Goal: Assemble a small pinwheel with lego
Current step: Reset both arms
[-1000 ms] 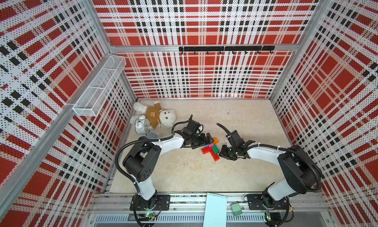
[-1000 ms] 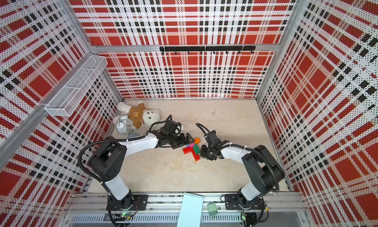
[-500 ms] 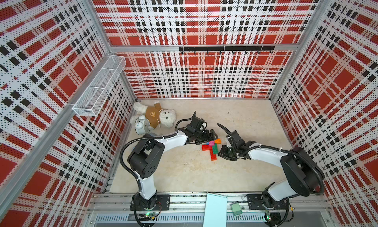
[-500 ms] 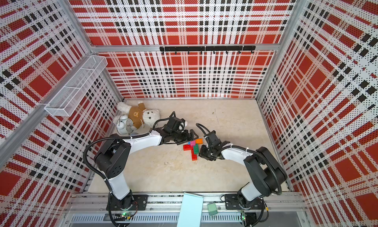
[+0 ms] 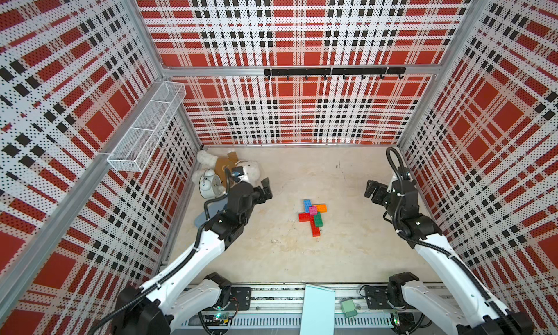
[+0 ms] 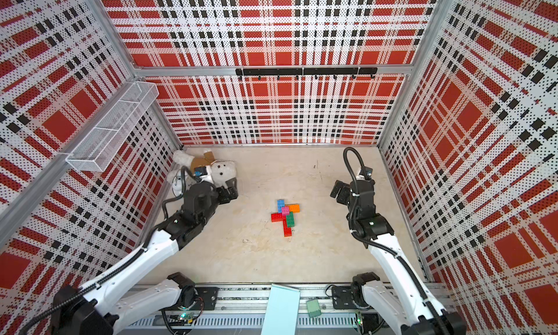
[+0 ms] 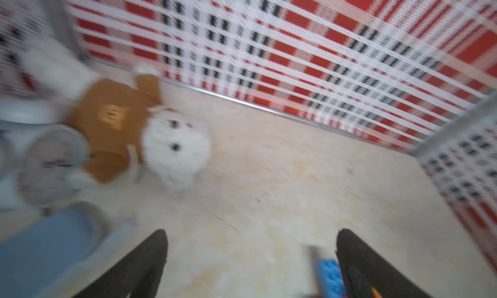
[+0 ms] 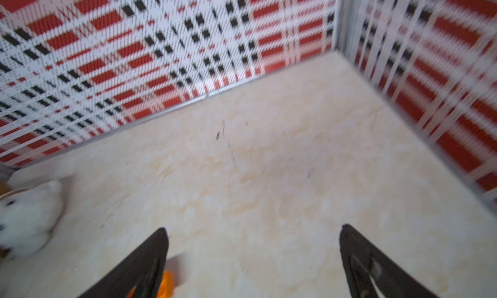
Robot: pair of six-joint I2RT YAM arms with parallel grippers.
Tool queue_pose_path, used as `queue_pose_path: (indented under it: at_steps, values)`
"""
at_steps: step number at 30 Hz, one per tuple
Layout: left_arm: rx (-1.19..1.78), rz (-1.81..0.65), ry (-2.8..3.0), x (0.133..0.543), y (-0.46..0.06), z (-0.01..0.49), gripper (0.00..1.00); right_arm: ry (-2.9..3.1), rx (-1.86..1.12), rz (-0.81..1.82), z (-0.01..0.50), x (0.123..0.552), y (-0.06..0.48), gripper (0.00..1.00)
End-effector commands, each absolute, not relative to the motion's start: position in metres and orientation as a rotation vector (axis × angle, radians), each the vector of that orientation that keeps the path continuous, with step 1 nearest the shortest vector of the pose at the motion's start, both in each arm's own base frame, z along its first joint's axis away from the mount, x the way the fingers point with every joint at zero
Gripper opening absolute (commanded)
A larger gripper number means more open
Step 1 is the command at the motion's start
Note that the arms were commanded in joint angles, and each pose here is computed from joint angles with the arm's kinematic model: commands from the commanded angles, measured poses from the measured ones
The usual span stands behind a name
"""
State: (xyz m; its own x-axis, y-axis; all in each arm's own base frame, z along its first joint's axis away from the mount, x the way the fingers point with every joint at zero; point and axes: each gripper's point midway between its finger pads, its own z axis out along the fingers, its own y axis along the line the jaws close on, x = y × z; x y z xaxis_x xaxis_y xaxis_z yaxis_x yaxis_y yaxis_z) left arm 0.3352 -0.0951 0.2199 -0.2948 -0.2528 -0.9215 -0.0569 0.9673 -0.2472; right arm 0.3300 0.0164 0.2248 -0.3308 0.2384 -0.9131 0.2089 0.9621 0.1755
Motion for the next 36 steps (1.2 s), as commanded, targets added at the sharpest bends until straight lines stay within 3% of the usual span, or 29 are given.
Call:
queue_pose_path:
  at_steps: [1, 4, 13, 18, 23, 36]
  values:
    - [-0.270, 0.224, 1.667, 0.324, -0.027, 0.202, 0.99, 1.726, 0.216, -0.243, 0.216, 0.337, -0.012, 1.00]
    - [-0.500, 0.300, 1.626, 0.314, 0.024, 0.195, 0.99, 1.725, 0.208, -0.246, 0.188, 0.343, -0.017, 1.00]
    - [-0.436, 0.325, 1.607, 0.333, 0.054, 0.158, 0.99, 1.757, 0.156, -0.297, 0.137, 0.388, -0.024, 1.00]
    - [-0.170, 0.176, 1.618, 0.369, 0.022, 0.138, 0.99, 1.783, 0.119, -0.214, 0.114, 0.402, -0.024, 1.00]
    - [-0.130, 0.205, 1.814, 0.401, 0.015, 0.116, 1.00, 1.811, 0.159, -0.227, 0.111, 0.401, -0.029, 1.00]
    - [-0.071, 0.251, 1.768, 0.400, 0.001, 0.122, 0.99, 1.801, 0.148, -0.232, 0.112, 0.401, -0.029, 1.00]
